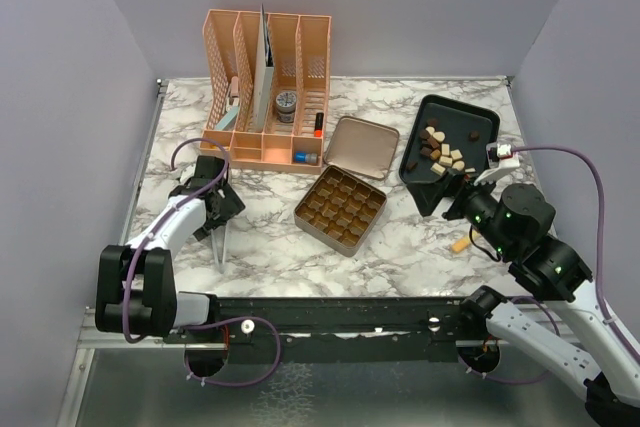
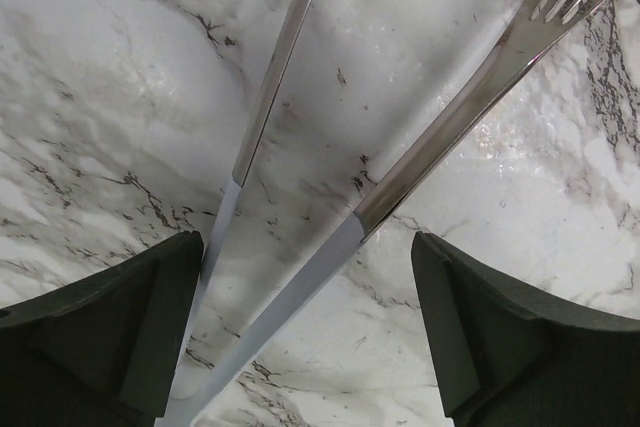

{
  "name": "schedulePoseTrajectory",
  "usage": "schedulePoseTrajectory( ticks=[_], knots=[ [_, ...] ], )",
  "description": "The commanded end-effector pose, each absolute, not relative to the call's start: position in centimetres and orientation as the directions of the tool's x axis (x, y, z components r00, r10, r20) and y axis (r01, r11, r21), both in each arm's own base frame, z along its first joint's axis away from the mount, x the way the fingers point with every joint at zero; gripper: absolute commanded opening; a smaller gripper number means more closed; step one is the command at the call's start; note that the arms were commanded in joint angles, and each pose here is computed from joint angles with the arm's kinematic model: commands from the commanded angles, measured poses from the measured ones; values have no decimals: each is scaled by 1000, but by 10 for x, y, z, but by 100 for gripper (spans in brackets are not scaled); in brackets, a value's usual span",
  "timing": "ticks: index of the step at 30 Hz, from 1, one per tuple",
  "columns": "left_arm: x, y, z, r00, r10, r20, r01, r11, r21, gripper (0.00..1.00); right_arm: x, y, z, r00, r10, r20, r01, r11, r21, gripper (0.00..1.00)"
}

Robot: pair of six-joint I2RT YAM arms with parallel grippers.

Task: Pack the chocolate
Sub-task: Pick up the clamp at the center of the board.

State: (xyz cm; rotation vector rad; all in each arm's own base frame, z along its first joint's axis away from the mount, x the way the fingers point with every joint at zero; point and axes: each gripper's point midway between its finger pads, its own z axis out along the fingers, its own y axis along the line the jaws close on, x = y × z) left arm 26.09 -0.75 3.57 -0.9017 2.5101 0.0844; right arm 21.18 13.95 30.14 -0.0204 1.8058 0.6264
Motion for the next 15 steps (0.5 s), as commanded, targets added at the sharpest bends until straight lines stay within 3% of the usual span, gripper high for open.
schedulePoseTrajectory(
  ticks=[1,8,15],
  knots=[
    [257,-22,38,-667,-622,-410,-609,772,-183,91,211,137,297,-331,278,-902,-323,865,385,100],
    [243,-35,30,-694,-617,-371,-589,783,-199,82,211,135,292,-332,291,-897,-309,865,395,100],
    [255,-24,39,-700,-518,-492,-549,830,-92,77,211,137,291,-333,287,-898,-320,862,394,100]
  ],
)
